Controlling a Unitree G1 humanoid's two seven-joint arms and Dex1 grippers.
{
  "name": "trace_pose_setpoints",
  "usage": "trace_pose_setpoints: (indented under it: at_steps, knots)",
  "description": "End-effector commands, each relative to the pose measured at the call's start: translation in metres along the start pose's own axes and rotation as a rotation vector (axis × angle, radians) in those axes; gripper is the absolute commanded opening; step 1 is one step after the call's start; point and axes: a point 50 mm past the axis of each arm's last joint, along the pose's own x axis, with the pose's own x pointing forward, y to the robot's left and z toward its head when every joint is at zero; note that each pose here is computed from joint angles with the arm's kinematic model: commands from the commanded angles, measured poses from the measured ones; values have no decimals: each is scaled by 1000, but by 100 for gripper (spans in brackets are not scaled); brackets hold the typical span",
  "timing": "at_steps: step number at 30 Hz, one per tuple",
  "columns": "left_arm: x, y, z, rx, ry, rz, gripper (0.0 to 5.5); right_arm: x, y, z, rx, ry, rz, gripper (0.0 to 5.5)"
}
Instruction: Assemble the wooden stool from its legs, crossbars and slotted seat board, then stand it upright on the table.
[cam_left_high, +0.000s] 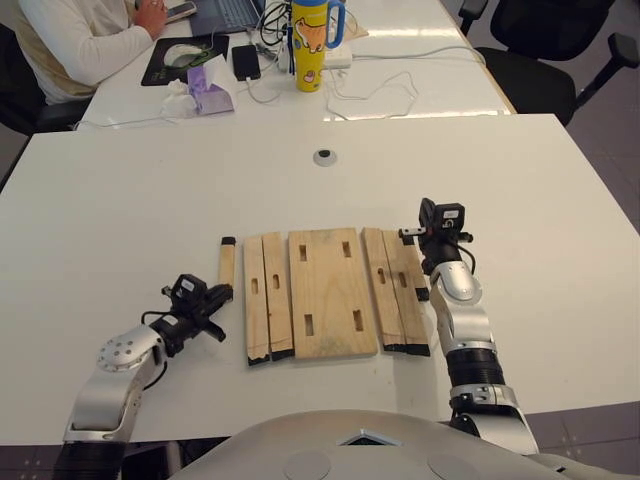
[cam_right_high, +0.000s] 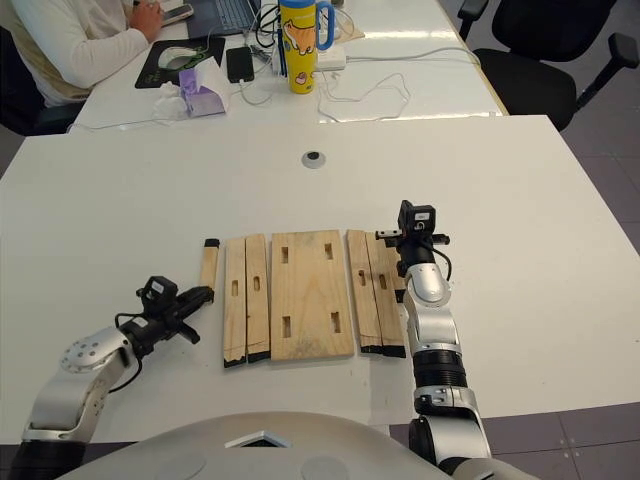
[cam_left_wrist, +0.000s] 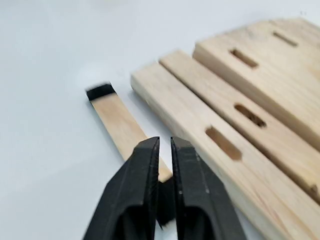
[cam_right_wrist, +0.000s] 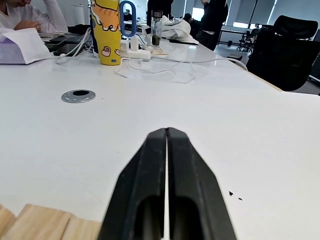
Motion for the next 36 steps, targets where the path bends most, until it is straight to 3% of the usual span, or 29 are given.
trace_pose_setpoints:
  at_steps: [1, 9, 25, 31, 36]
  knots:
    - [0, 3, 5, -39, -5, 30, 109, 4, 1, 5, -3, -18, 0, 0]
    - [2, -6, -16, -75, 86, 75, 231, 5, 0, 4, -8, -18, 5, 0]
    - [4, -11, -46, -90, 265, 177, 231, 6, -2, 4, -28, -21, 16, 0]
    - [4, -4, -43, -83, 255, 203, 149, 6, -1, 5, -31, -24, 18, 0]
    - [5, -3, -42, -80, 250, 202, 134, 7, -1, 6, -29, -27, 17, 0]
